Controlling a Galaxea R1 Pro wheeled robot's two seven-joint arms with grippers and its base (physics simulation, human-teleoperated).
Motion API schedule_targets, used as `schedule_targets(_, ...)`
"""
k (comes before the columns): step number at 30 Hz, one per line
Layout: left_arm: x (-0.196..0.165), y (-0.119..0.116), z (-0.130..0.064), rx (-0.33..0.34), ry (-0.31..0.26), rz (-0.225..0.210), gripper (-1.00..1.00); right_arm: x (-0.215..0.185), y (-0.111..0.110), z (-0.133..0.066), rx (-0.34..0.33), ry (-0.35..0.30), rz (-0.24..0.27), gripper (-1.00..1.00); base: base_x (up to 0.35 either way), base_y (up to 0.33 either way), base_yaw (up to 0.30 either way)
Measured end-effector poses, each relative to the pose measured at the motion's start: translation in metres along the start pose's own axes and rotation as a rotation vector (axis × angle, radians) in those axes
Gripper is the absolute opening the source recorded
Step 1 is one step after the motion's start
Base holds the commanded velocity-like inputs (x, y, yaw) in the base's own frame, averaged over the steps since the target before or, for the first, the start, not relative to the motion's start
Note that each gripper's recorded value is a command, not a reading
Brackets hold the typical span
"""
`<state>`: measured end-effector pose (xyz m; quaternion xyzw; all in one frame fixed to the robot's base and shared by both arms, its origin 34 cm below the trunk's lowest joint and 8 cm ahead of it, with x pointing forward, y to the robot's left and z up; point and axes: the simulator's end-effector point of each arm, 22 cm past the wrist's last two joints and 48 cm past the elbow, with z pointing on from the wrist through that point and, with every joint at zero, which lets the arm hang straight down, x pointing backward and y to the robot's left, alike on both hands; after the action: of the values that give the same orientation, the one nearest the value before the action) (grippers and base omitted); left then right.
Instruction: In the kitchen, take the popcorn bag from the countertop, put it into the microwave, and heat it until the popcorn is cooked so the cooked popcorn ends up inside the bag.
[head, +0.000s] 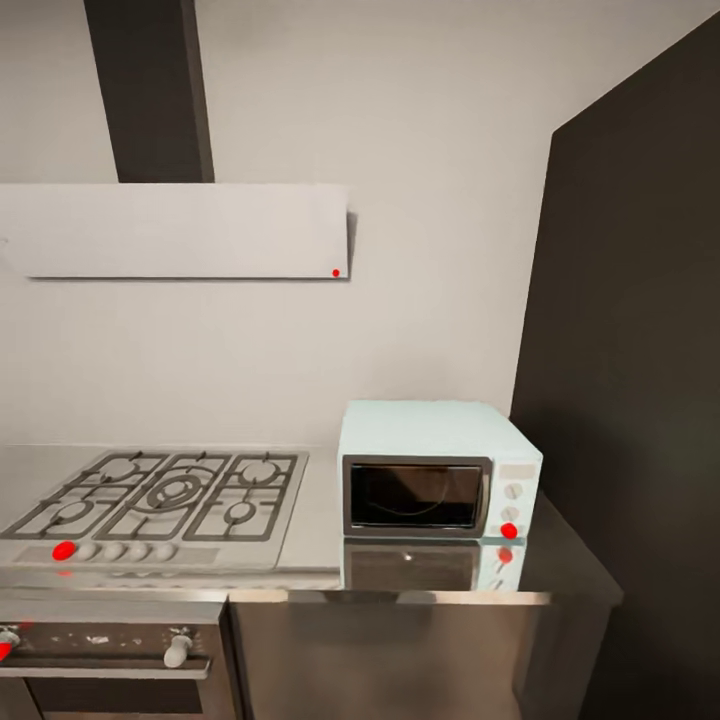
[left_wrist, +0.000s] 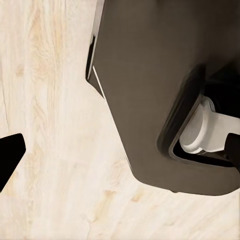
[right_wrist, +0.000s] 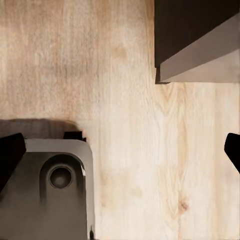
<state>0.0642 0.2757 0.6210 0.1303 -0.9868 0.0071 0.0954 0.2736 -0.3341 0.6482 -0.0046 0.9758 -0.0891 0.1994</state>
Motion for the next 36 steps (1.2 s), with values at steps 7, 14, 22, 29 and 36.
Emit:
schedule_targets(7, -0.001, 0.001, 0.000, -0.001, -0.001, -0.003, 1.00, -0.102, -0.032, -0.007, 0.072, -0.328, 0.011, 1.00, 0.012, -0.032, 0.003)
schedule_targets(14, -0.003, 0.003, 0.000, -0.004, -0.007, -0.004, 1.00, -0.220, -0.048, -0.048, 0.144, -0.675, -0.007, 1.00, 0.001, -0.002, 0.000)
schedule_targets(22, -0.022, 0.004, -0.001, -0.005, -0.092, 0.002, 1.00, -0.320, -0.033, -0.104, 0.162, -0.922, -0.093, 1.00, 0.000, 0.000, 0.000)
schedule_targets(29, -0.026, 0.004, -0.002, -0.005, -0.109, 0.004, 1.00, -0.379, -0.077, -0.163, 0.257, -1.097, 0.021, 1.00, 0.000, 0.000, 0.000)
schedule_targets(36, -0.026, 0.004, -0.002, -0.005, -0.110, 0.004, 1.00, -0.419, -0.080, -0.197, 0.243, -1.136, 0.100, 1.00, 0.000, 0.000, 0.000)
